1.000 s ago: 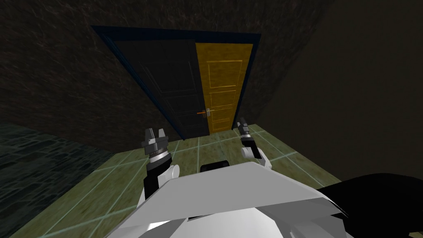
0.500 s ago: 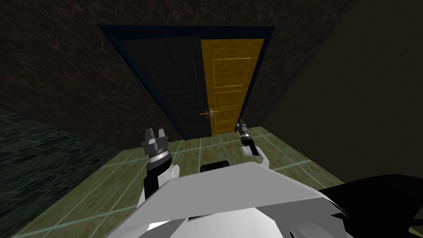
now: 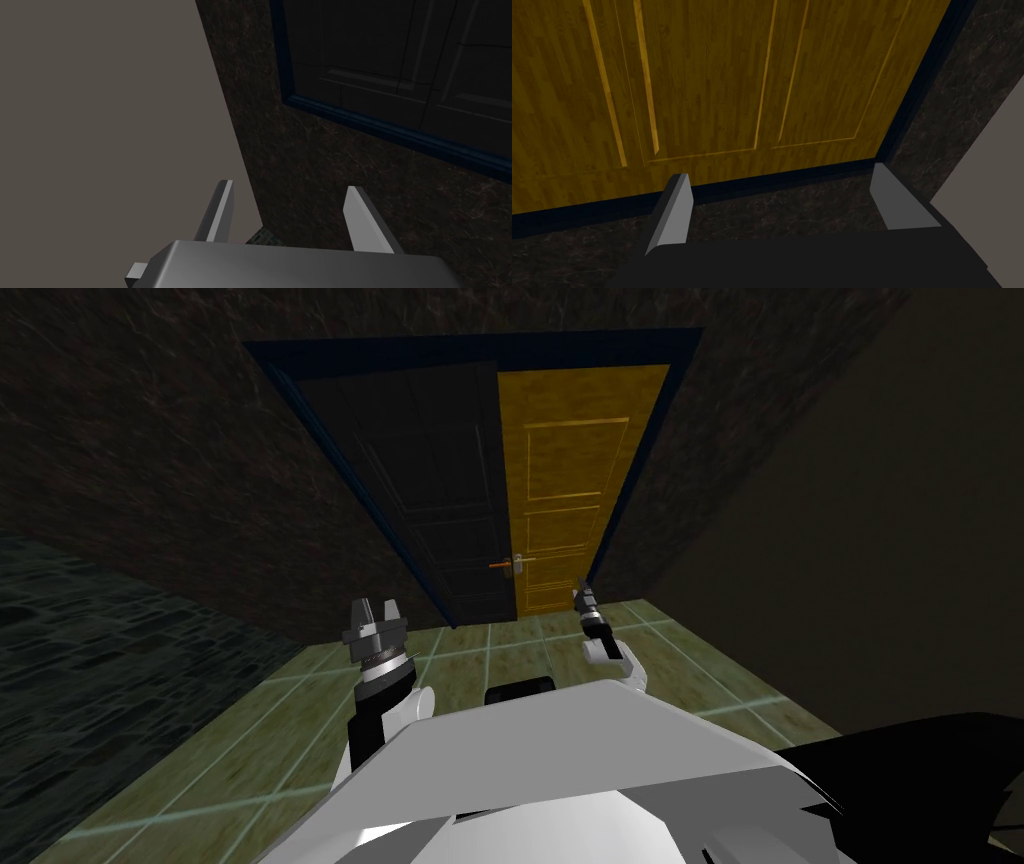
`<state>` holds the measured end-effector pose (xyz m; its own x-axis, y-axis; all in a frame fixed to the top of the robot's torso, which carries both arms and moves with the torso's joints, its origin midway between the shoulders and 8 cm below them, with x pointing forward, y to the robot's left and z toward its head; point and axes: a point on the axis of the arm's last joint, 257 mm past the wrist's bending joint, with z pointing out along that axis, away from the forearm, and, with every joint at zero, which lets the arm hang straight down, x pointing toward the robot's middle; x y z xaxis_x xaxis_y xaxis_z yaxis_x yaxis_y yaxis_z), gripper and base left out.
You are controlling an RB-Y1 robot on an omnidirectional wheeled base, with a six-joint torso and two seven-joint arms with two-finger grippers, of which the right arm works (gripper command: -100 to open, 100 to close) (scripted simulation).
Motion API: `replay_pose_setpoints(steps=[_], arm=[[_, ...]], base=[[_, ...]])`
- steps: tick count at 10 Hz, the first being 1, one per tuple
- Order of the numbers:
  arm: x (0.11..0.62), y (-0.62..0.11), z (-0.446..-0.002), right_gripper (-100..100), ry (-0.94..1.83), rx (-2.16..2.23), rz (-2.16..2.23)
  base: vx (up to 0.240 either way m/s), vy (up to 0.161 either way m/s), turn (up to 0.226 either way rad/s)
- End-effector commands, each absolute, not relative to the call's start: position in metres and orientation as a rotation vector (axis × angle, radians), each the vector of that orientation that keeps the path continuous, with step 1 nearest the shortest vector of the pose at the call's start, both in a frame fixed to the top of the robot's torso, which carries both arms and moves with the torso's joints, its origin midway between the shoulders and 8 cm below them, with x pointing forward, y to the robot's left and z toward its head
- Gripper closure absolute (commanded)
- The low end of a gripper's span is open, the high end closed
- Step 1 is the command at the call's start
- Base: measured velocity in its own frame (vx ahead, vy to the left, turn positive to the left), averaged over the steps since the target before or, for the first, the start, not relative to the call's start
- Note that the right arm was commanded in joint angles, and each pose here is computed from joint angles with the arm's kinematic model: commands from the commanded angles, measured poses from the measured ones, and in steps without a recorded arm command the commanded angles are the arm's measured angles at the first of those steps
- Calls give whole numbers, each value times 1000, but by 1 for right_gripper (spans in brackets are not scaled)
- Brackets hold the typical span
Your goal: Pull the door open
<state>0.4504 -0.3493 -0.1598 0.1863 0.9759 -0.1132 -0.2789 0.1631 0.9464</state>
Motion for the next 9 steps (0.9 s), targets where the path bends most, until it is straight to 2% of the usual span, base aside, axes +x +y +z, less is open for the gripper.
replay_pose_setpoints(steps=[1, 9], arm=[[455, -354, -169, -100, 946, 987, 1106], [477, -375, -217, -100, 991, 1099, 1071]], base=[[105, 28, 74], [123, 20, 88]])
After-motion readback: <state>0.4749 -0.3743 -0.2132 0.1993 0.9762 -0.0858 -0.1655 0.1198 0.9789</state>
